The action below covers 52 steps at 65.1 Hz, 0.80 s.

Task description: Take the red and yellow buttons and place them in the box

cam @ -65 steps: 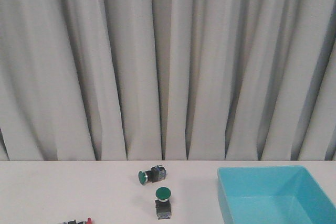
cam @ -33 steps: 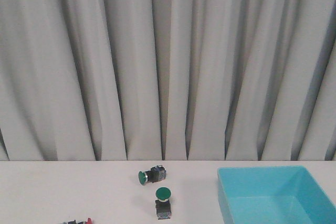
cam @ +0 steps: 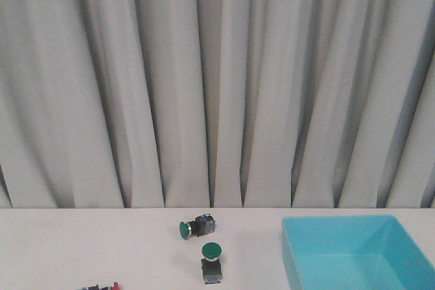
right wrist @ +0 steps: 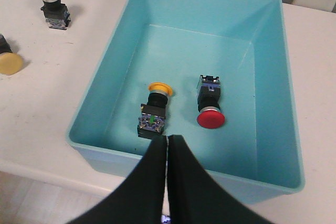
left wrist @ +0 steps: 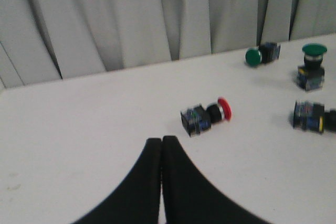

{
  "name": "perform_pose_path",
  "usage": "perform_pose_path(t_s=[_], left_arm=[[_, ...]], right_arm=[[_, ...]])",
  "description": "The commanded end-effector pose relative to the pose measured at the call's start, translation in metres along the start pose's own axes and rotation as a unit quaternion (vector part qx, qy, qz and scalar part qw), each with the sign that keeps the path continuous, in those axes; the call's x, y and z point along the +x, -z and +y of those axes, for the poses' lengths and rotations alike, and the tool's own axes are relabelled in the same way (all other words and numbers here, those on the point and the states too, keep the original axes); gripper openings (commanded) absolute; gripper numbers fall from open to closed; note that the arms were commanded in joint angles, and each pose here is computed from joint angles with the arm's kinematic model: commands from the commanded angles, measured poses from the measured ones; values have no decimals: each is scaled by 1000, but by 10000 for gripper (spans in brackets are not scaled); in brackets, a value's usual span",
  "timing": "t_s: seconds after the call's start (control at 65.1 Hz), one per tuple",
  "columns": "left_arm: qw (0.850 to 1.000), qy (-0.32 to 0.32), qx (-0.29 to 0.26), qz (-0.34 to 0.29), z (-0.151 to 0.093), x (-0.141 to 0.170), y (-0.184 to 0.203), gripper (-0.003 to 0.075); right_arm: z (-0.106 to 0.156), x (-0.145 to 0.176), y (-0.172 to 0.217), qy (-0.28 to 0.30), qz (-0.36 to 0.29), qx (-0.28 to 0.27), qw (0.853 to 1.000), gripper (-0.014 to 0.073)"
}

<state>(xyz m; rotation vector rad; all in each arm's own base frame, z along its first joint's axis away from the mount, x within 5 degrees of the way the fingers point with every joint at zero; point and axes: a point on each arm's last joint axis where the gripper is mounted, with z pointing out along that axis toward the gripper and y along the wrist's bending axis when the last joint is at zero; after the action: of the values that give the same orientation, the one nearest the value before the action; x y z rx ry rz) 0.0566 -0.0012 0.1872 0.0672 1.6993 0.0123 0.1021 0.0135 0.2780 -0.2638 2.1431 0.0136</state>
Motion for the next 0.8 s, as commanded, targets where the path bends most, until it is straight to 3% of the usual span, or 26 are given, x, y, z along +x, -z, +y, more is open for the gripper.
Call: perform_pose_path(t_s=[0.0, 0.276, 0.783], left_arm=[[999, 6, 3, -49, -1, 4, -2, -8], [996, 8, 5, -91, -1, -3, 0, -8], [996, 8, 5, -93, -1, -4, 0, -8]], right_arm=[[-2, -12, 4, 1, -38, 9, 999, -8], [-2, -10, 4, 0, -29, 7, 1000, -8], [-2, -10, 4, 0, -29, 7, 1000, -8]])
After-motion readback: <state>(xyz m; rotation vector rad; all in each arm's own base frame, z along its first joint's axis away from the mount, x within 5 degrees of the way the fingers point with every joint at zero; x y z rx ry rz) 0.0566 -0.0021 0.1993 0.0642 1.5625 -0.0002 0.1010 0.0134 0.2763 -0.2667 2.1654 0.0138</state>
